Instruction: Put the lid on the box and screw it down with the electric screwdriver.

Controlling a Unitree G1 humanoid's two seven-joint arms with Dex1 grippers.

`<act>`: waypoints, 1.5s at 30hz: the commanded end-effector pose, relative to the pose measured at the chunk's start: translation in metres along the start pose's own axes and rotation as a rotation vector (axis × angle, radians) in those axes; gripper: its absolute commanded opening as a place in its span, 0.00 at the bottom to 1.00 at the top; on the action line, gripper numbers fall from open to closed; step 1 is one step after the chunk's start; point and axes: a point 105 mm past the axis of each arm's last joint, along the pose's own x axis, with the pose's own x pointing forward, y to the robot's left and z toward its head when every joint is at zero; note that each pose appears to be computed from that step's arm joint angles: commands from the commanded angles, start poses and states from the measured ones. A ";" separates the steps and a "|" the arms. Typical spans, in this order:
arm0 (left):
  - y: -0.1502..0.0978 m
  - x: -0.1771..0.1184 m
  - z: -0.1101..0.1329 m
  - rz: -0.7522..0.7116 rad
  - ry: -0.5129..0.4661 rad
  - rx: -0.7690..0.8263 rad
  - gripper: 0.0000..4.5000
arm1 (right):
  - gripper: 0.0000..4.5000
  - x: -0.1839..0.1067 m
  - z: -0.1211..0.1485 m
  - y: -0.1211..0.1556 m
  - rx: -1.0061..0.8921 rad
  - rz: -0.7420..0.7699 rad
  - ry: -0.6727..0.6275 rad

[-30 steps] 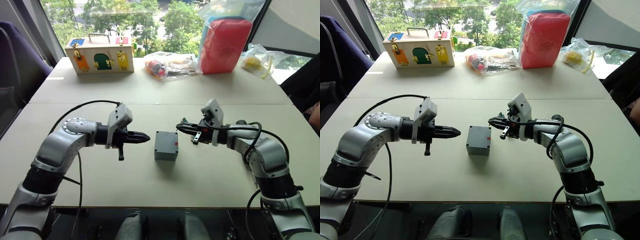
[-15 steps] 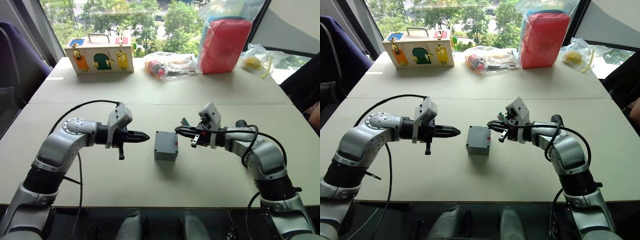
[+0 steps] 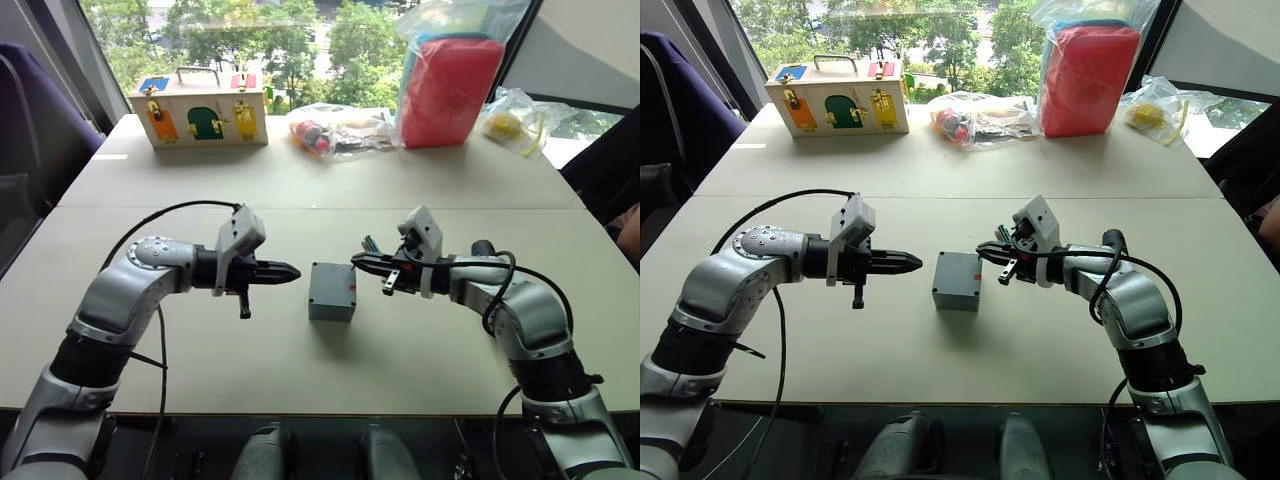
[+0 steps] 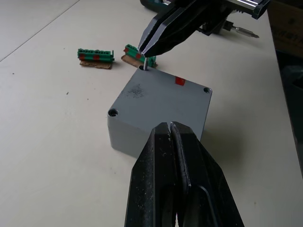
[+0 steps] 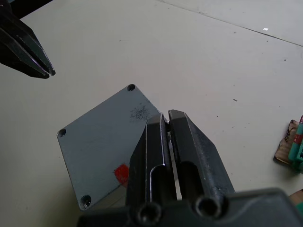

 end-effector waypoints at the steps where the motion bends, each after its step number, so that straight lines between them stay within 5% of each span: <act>1: 0.000 -0.002 0.005 0.008 -0.016 0.030 0.00 | 0.01 -0.003 0.010 -0.002 -0.032 -0.012 -0.029; 21: -0.002 0.001 0.005 0.009 -0.018 0.031 0.00 | 0.01 0.003 0.003 -0.001 -0.042 -0.010 -0.007; 24: -0.003 0.002 0.005 0.008 -0.022 0.028 0.00 | 0.18 0.002 0.004 -0.001 -0.042 -0.016 -0.009; 30: -0.003 0.002 0.007 0.012 -0.030 0.027 0.00 | 0.72 0.000 0.005 -0.004 -0.045 -0.022 -0.007; 39: -0.006 0.007 0.026 -0.018 -0.079 0.071 0.00 | 0.72 -0.025 0.044 -0.031 0.064 -0.138 -0.104; 40: -0.008 0.008 0.028 -0.026 -0.080 0.081 0.00 | 0.84 -0.030 0.046 -0.037 0.073 -0.167 -0.098; 43: -0.010 0.009 0.037 -0.052 -0.093 0.117 0.00 | 0.99 -0.054 0.053 -0.062 0.144 -0.285 -0.073; 45: -0.014 0.012 0.042 -0.079 -0.111 0.130 0.00 | 0.99 -0.073 0.049 -0.086 0.216 -0.430 -0.031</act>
